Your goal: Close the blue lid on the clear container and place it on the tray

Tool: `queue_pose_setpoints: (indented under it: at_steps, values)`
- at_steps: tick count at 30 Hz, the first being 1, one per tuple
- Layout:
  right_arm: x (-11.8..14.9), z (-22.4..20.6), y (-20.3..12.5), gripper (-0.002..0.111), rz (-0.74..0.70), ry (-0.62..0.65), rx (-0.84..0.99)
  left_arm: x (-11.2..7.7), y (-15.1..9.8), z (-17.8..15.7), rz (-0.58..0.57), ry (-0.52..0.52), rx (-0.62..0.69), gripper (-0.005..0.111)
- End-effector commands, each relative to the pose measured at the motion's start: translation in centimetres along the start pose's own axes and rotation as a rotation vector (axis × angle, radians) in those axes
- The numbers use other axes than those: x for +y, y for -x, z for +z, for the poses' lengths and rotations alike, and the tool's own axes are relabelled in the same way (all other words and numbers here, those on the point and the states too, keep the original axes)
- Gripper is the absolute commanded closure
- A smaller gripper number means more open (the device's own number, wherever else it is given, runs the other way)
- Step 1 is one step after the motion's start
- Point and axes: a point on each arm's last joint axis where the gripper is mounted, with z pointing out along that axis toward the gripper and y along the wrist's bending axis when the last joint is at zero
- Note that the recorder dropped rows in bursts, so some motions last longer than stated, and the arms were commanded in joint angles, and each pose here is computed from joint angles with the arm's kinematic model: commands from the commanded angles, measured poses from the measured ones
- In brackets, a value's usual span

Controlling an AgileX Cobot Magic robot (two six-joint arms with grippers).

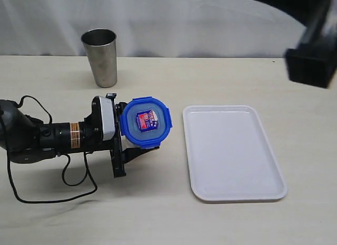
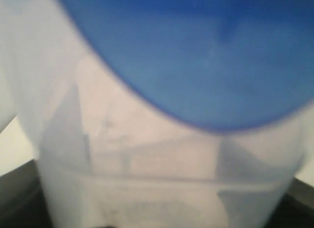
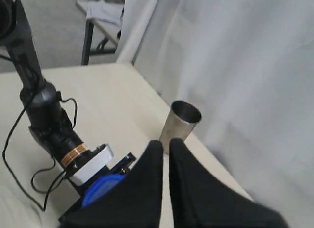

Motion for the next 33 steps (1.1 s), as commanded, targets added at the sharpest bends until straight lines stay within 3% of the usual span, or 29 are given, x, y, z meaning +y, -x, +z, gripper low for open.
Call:
queue_pose_setpoints:
  at_steps: [1, 17, 24, 33]
  values:
    - [0.6, -3.6, -1.9, 0.103, 0.038, -0.079, -0.164, 0.1, 0.2, -0.1, -0.014, 0.014, -0.012, 0.107]
    - [2.0, -14.7, -8.9, 0.103, 0.28, -0.338, -0.383, 0.2, 0.2, -0.1, -0.021, 0.034, -0.008, 0.107]
    - [3.7, -16.7, -11.4, 0.103, 0.324, -0.573, -0.472, 0.2, 0.2, -0.1, -0.027, 0.034, -0.008, 0.107]
    - [4.2, -16.0, -11.5, 0.104, 0.368, -0.84, -0.494, 0.2, 0.2, -0.1, -0.041, 0.034, -0.008, 0.107]
